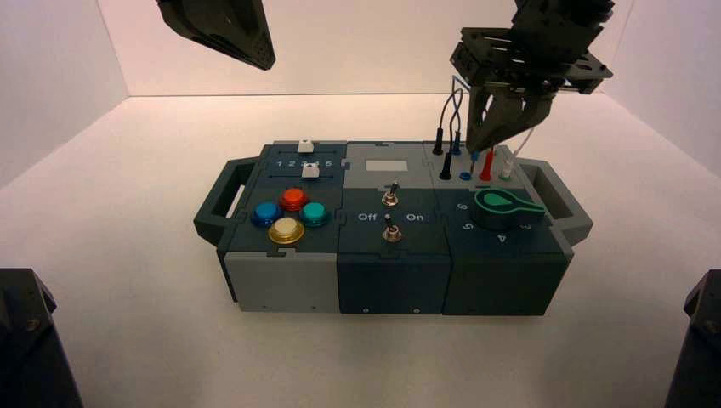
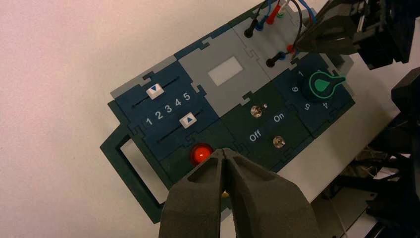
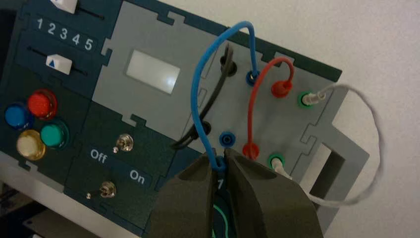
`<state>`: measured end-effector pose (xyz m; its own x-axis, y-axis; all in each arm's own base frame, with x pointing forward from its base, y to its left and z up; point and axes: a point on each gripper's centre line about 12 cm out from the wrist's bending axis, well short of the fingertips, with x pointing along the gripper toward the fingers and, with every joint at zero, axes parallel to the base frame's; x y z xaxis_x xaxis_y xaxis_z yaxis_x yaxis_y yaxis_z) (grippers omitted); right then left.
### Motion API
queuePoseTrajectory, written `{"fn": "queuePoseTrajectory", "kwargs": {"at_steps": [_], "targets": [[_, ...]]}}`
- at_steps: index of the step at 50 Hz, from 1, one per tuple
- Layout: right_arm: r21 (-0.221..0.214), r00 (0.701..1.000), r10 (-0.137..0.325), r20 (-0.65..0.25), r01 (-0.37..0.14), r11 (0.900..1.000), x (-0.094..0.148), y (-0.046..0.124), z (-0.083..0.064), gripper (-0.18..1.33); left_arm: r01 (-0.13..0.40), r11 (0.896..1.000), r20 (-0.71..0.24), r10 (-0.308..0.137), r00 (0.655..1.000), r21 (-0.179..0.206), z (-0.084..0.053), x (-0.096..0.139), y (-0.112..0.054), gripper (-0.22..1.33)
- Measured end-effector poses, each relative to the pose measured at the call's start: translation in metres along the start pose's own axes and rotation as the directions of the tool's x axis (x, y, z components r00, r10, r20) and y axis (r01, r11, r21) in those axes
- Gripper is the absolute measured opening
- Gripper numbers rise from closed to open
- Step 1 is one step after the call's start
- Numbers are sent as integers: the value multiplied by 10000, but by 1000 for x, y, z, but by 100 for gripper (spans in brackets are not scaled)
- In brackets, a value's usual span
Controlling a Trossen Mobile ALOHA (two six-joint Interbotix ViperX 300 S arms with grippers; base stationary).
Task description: Insert the blue wire.
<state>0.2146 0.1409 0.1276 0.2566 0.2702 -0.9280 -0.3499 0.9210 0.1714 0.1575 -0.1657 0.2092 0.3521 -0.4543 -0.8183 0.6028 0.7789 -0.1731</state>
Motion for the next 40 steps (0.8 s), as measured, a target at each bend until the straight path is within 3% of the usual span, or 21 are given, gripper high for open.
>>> {"fn": "queuePoseTrajectory", "kwargs": {"at_steps": [15, 17, 23, 40], "targets": [[0, 10000, 0, 0, 0, 10000, 0, 0, 0, -1, -8, 10000, 14, 8, 10000, 53, 0, 0, 0, -16], [-48, 9996, -160, -243, 159, 9999, 14, -2, 4, -1, -2, 10000, -2, 2, 10000, 39, 0, 0, 0, -16], [-63, 9995, -225, -218, 224, 9997, 18, -4, 6, -1, -23, 10000, -15, 23, 10000, 78, 0, 1, 0, -16], [-44, 9997, -212, -91, 211, 9998, 10, -4, 8, -1, -29, 10000, -13, 30, 10000, 82, 0, 0, 0, -16]]}}
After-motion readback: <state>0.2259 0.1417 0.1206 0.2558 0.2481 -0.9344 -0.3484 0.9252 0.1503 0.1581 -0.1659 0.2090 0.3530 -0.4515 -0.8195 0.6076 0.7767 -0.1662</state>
